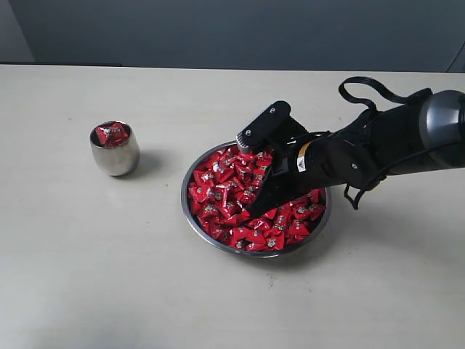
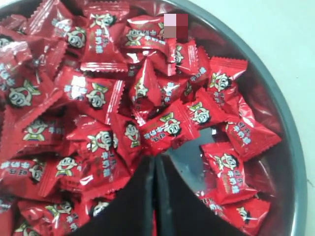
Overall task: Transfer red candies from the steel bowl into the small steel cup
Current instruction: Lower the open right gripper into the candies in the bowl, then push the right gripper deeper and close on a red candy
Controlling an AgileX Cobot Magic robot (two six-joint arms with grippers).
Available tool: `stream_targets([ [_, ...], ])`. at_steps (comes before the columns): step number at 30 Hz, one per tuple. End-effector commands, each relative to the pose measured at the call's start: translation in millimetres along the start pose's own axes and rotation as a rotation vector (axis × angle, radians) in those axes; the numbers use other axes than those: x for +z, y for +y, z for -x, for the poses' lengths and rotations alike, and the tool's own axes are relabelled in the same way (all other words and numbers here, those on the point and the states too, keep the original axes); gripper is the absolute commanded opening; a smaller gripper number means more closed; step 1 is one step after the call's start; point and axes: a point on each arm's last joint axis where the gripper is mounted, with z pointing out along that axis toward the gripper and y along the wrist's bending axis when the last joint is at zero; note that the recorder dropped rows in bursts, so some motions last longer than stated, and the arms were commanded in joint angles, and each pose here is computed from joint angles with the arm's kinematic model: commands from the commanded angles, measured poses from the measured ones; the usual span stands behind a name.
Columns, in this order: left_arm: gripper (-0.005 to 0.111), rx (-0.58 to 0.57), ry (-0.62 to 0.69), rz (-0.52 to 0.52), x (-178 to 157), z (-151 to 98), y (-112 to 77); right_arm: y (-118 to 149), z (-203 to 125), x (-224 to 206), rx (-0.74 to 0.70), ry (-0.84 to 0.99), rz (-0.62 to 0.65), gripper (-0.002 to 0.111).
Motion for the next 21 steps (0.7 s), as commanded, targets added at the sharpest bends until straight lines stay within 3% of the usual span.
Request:
stream_targets([
  [1, 0.0, -0.008, -0.003, -0.001, 0.0, -0.9, -0.2, -0.9, 4.7, -0.7, -0.017, -0.016, -0.004, 0.005],
  [7, 0.0, -0.008, -0.003, -0.001, 0.0, -0.9, -0.2, -1.1, 7.1, -0.8, -0.017, -0.043, -0.007, 0.04],
  [9, 0.0, -0.008, -0.003, -0.001, 0.0, -0.9, -0.2, -1.1, 7.4, -0.8, -0.009, -0.046, -0.006, 0.047],
  [21, 0.0, -0.008, -0.003, -0.001, 0.0, -0.9, -0.2, 15.1, 17.3, -1.7, -0.028, -0.117, 0.018, 0.047],
])
